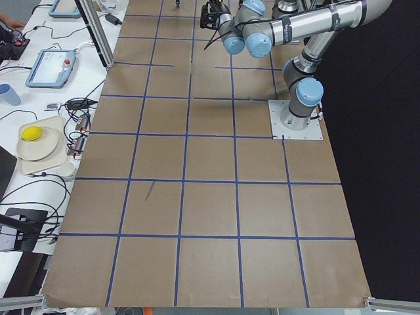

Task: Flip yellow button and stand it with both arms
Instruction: 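Lift the yellow button and carry it toward the right gripper while the right arm approaches, then close the right gripper on the yellow button held by the left gripper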

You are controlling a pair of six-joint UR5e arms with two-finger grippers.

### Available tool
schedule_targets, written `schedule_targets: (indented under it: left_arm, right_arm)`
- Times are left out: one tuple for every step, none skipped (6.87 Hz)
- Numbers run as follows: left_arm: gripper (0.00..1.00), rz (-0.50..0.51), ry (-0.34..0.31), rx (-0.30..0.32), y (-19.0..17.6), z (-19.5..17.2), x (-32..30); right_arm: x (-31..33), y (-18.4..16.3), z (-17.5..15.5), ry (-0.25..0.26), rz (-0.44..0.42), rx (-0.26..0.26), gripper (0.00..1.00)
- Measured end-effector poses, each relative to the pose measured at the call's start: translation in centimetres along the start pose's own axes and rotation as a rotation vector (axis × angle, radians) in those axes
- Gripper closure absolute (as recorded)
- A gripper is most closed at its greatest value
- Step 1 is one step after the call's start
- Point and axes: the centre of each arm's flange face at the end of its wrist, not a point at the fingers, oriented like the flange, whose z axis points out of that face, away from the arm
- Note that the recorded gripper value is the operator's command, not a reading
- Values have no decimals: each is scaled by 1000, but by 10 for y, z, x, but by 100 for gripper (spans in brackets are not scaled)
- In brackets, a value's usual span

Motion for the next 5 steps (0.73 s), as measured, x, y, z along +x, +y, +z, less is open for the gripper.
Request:
schedule_targets:
  left_arm:
    - [99,-13,12,23,1,3,1]
    - [99,-17,17,33,1,3,3]
    - [99,-16,20,36,2,4,5]
    - [99,-16,22,35,1,5,9]
    - [99,-20,24,32,1,6,15]
  right_arm:
    - [13,-3,7,27,19,-9,9]
    - [17,-1,9,38,26,-11,10]
    - [15,2,8,35,25,-7,10]
    - [10,6,6,24,19,-1,10]
    - [4,12,3,0,8,3,17]
